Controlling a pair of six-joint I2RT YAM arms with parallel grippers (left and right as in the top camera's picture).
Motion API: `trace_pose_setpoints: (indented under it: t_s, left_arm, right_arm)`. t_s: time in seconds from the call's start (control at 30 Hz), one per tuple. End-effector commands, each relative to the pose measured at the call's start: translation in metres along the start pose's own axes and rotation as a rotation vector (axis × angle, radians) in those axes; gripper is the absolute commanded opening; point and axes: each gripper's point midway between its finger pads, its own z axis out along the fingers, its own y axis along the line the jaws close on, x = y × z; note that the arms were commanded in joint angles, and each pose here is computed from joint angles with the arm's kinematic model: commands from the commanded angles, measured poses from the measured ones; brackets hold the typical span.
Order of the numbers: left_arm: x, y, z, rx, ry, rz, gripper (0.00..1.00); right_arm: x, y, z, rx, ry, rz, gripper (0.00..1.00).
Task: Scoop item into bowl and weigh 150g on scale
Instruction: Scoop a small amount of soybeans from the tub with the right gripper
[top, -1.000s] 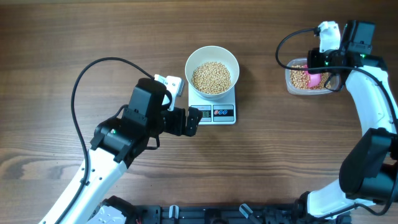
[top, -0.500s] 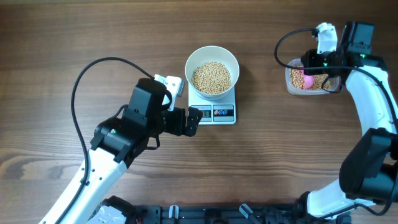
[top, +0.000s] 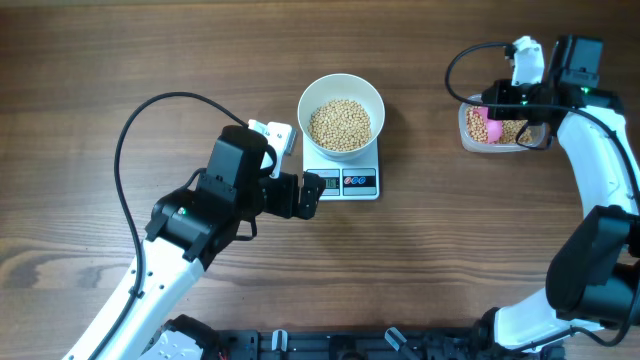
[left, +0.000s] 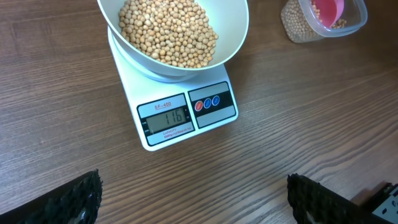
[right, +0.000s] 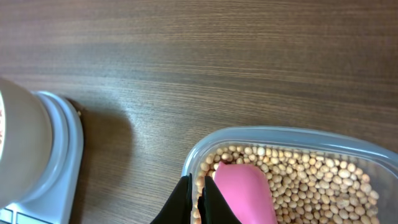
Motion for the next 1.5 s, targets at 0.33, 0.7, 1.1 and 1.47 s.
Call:
trace_pose_setpoints:
  t_s: [0.33,0.7,1.1,1.47]
  left_arm:
    - [0.001,-0.001,0.002,0.001,0.004,0.009,1.0]
    - [0.001,-0.001,0.002,0.001,0.004,0.009,1.0]
    - [0.001,-0.001,0.002,0.001,0.004,0.009,1.0]
    - [0.001,-0.001,0.002,0.001,0.004,0.009,1.0]
  right_arm:
    - [0.009,-0.019,-0.004,-0.267,-0.016,0.355,0.04]
    - [0.012,-0.038,-0.012,-0.321,-0.027,0.532,0.04]
    - [0.013,-0.044,-0.015,-0.322,-0.026,0.61,0.04]
    - [0.013,-0.049,-0.017,-0.317,-0.031,0.647,0.04]
